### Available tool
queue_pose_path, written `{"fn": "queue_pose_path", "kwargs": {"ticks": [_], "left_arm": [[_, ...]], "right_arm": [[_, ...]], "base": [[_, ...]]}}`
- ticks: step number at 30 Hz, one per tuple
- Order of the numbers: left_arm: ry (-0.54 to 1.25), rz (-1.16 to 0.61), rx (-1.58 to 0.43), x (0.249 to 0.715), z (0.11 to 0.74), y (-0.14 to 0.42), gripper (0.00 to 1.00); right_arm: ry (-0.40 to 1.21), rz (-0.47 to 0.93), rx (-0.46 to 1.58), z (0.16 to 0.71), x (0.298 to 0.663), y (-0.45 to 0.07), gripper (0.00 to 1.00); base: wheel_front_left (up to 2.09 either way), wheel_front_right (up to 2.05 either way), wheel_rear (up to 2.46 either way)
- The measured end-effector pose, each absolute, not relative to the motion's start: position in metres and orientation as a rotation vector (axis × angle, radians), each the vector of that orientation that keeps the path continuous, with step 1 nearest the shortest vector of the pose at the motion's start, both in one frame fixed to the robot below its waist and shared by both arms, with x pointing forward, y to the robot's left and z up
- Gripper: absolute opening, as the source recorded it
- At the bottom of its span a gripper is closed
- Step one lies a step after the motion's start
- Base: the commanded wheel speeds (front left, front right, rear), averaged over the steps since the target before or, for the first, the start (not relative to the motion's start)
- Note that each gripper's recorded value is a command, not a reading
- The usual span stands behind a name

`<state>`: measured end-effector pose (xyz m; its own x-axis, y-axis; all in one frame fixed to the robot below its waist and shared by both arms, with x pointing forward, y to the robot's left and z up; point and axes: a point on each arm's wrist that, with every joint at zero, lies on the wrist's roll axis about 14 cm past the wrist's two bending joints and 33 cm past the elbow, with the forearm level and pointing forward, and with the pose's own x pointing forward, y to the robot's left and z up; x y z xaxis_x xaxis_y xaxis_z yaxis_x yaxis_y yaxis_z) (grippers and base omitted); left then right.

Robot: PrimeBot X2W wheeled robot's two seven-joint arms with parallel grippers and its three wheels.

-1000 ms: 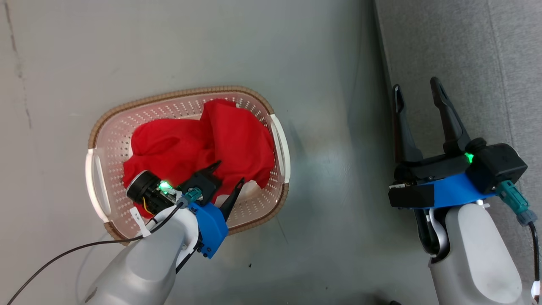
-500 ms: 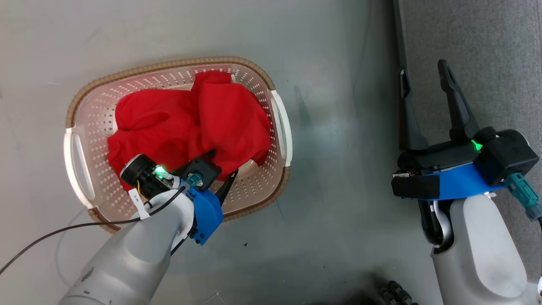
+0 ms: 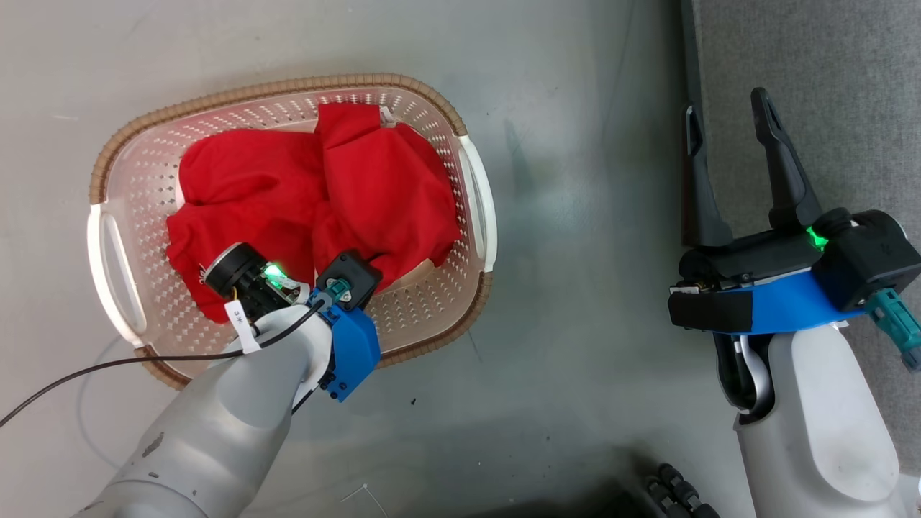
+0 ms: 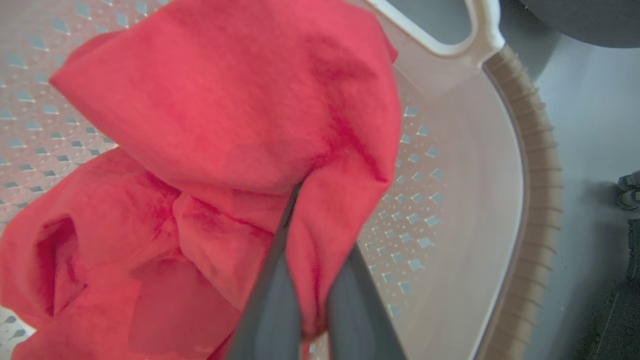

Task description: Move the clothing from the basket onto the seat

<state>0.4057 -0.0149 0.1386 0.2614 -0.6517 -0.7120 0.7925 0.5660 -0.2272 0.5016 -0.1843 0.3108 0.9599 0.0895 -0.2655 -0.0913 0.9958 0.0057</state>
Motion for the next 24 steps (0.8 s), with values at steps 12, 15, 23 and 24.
{"fn": "queue_pose_path", "kwargs": {"ticks": [12, 15, 23, 24], "left_arm": [[0.753, -0.934, 0.094, 0.428, 0.186, -0.028, 0.00], [0.709, -0.910, 0.067, 0.435, 0.205, -0.029, 0.00], [0.578, -0.828, -0.005, 0.449, 0.264, -0.026, 0.00], [0.560, -0.816, -0.013, 0.450, 0.272, -0.025, 0.00]], "right_arm": [[0.219, 0.111, 0.007, 0.336, 0.506, -0.175, 1.00], [0.200, 0.117, 0.009, 0.347, 0.506, -0.172, 1.00], [0.154, 0.136, 0.016, 0.378, 0.498, -0.162, 1.00], [0.149, 0.139, 0.018, 0.382, 0.496, -0.161, 1.00]], "base": [[0.00, 0.00, 0.00], [0.00, 0.00, 0.00], [0.00, 0.00, 0.00], [0.00, 0.00, 0.00]]}}
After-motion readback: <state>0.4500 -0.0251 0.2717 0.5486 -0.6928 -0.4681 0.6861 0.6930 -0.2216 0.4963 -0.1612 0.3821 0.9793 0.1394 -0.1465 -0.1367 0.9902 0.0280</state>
